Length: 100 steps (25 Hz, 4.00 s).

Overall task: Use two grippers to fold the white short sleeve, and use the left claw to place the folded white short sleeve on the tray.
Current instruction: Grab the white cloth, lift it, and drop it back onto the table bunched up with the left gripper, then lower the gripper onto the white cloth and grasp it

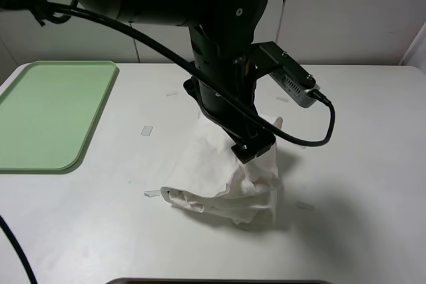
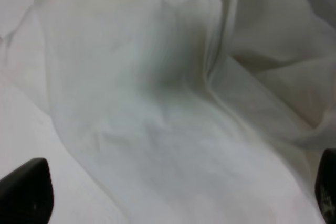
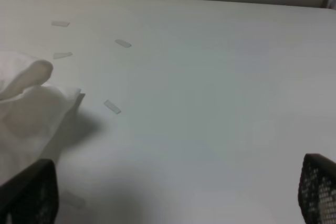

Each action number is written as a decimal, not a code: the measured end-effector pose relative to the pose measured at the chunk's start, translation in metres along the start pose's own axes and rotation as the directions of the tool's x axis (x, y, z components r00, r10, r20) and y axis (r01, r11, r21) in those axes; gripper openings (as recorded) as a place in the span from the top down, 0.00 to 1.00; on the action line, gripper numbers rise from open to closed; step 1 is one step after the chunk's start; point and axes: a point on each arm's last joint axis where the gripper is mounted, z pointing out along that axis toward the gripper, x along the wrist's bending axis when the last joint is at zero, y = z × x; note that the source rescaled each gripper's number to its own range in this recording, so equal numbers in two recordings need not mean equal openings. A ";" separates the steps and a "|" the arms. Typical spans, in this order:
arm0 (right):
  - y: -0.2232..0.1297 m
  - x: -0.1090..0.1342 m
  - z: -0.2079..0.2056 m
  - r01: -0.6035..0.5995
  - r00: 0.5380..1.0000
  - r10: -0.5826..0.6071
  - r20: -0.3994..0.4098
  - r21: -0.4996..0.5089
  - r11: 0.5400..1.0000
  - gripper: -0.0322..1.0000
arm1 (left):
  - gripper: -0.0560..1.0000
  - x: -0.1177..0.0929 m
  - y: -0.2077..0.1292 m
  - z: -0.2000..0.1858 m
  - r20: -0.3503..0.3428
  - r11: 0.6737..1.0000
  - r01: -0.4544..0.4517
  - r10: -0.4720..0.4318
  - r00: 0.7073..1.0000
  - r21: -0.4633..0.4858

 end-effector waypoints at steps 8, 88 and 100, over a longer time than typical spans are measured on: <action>0.000 0.000 0.000 0.000 1.000 0.000 0.000 0.000 1.000 0.00 | 0.00 0.000 -0.008 0.000 -0.004 0.997 -0.001 0.002 1.000 0.083; 0.000 0.000 0.000 0.000 1.000 0.000 0.000 0.000 1.000 0.00 | 0.02 0.042 -0.032 0.013 0.038 0.956 0.286 -0.289 0.957 0.065; 0.000 0.000 0.000 0.000 1.000 0.000 0.000 0.000 1.000 0.00 | 0.02 0.048 -0.062 0.051 0.138 0.910 0.403 -0.414 0.900 0.100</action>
